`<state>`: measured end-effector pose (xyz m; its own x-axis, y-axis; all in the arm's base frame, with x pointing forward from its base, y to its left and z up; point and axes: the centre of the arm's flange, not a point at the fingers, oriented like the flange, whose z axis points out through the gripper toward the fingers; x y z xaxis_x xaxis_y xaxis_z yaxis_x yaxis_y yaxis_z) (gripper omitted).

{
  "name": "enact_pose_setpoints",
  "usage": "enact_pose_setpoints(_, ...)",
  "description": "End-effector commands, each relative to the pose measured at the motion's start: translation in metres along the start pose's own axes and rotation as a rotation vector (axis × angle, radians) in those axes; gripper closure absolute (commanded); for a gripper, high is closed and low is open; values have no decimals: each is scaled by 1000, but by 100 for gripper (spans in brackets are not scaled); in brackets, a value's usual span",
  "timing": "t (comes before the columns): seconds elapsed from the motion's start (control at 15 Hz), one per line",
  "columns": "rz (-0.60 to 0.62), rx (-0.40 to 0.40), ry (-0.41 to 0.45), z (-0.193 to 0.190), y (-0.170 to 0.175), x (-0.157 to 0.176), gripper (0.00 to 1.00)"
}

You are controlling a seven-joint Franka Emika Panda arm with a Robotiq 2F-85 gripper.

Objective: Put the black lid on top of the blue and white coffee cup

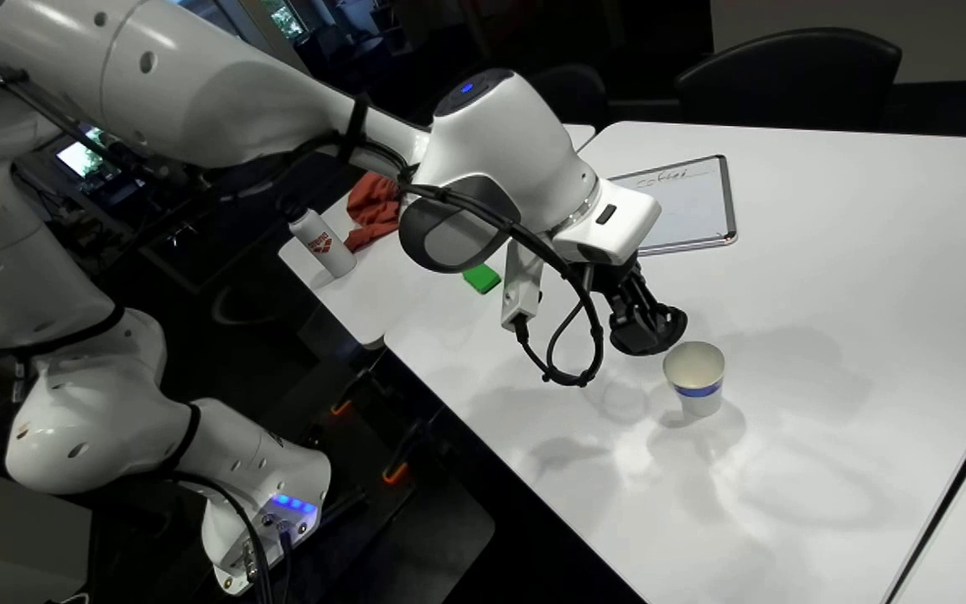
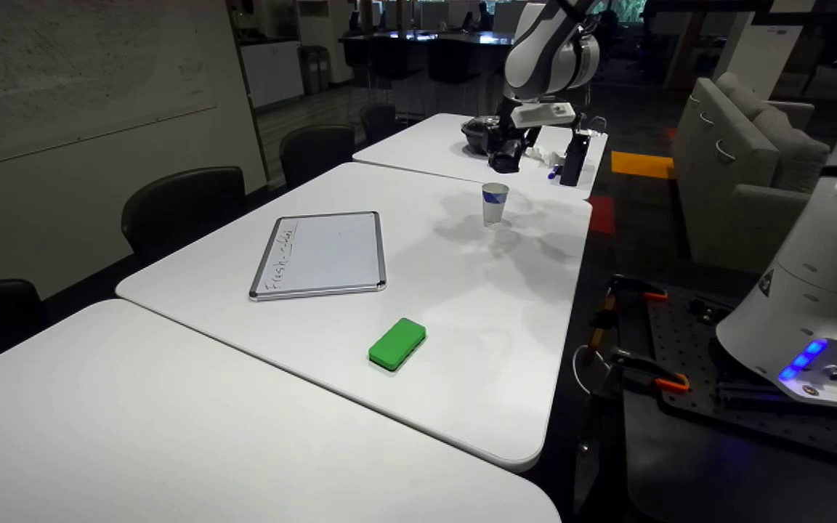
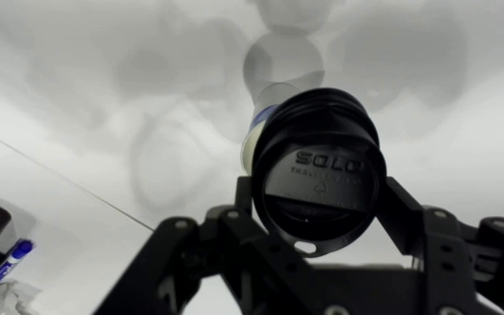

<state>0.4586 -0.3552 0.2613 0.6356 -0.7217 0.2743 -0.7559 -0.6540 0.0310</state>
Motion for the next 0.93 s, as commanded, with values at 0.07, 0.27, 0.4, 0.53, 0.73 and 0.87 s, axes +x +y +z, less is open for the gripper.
enact_pose_setpoints(0.07,25,-9,-33,17,-2,30,28)
enact_pose_setpoints(0.27,27,-19,-50,35,-6,37,29)
enact_pose_setpoints(0.4,27,-25,-62,48,-8,38,29)
enact_pose_setpoints(0.53,28,-30,-69,57,-9,38,30)
enact_pose_setpoints(0.73,33,-40,-74,68,-7,37,30)
enact_pose_setpoints(0.87,35,-43,-79,74,-5,37,30)
